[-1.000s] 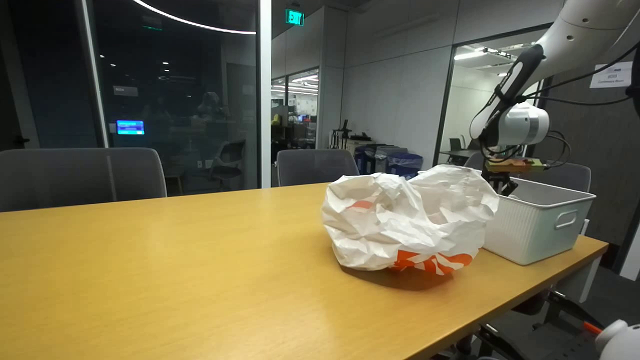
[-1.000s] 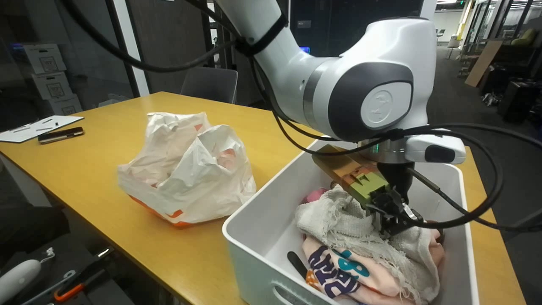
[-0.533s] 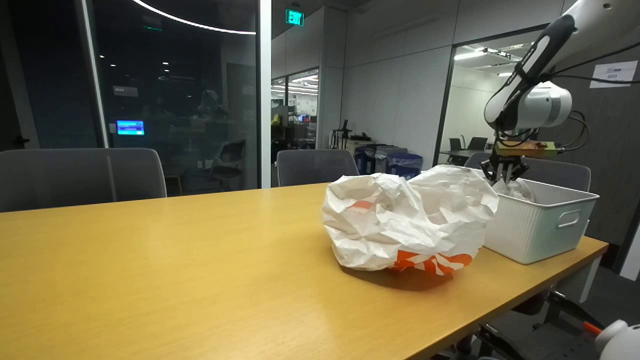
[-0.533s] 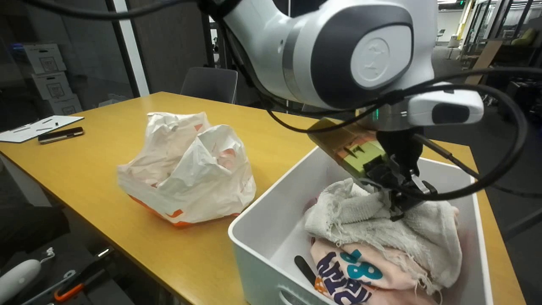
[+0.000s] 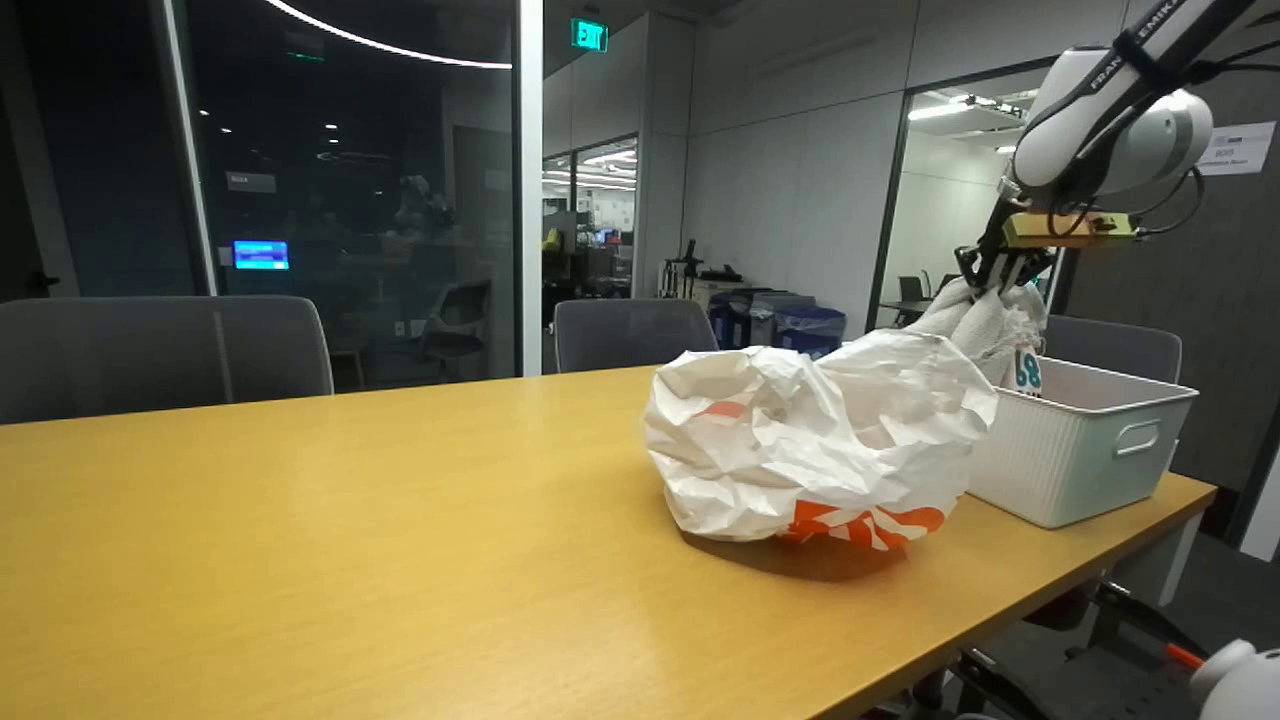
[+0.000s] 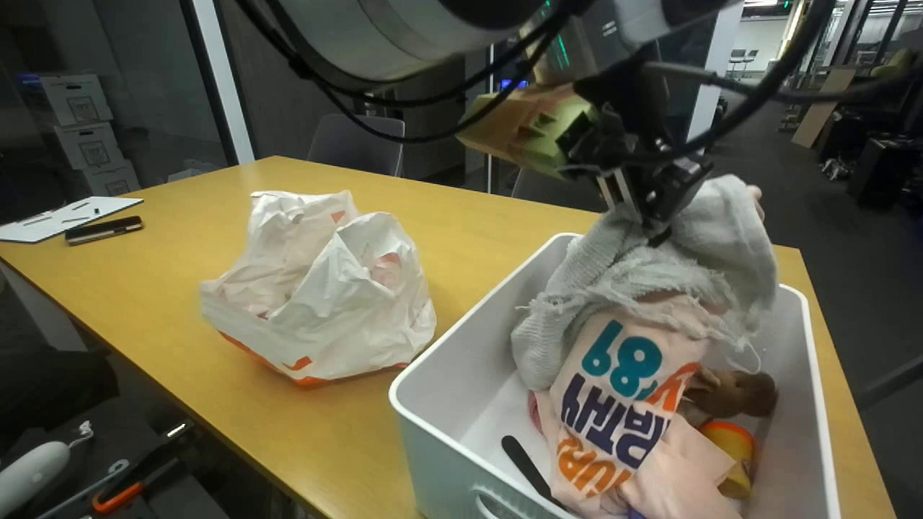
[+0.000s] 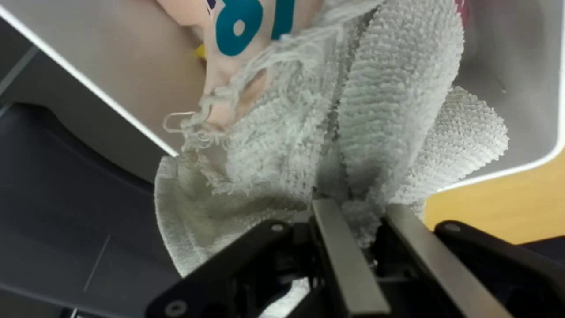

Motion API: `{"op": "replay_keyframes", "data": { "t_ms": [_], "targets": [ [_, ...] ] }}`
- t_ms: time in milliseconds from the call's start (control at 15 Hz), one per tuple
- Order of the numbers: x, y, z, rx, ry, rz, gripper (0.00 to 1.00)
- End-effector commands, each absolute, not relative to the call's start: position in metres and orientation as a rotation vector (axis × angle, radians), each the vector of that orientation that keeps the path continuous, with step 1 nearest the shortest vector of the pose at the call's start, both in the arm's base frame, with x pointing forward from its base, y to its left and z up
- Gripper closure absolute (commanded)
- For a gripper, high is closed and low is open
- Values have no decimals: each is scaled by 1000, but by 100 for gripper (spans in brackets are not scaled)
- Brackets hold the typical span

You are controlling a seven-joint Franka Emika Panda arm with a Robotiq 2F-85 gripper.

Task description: Put the white towel and the peach shirt on the table, the moose toy and the yellow container in the plastic bag

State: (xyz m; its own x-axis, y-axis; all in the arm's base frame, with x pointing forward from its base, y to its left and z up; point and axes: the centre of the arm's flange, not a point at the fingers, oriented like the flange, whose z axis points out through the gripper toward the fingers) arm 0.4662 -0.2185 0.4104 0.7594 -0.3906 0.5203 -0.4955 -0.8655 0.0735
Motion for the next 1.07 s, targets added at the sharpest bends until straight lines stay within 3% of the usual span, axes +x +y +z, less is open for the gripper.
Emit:
{"op": "replay_keyframes", "data": {
  "t_ms": [0,1000],
  "targets": [
    [442,-179,451,2604,-658,976,94],
    [431,-89,547,2304,-543,1462,94]
  ]
}}
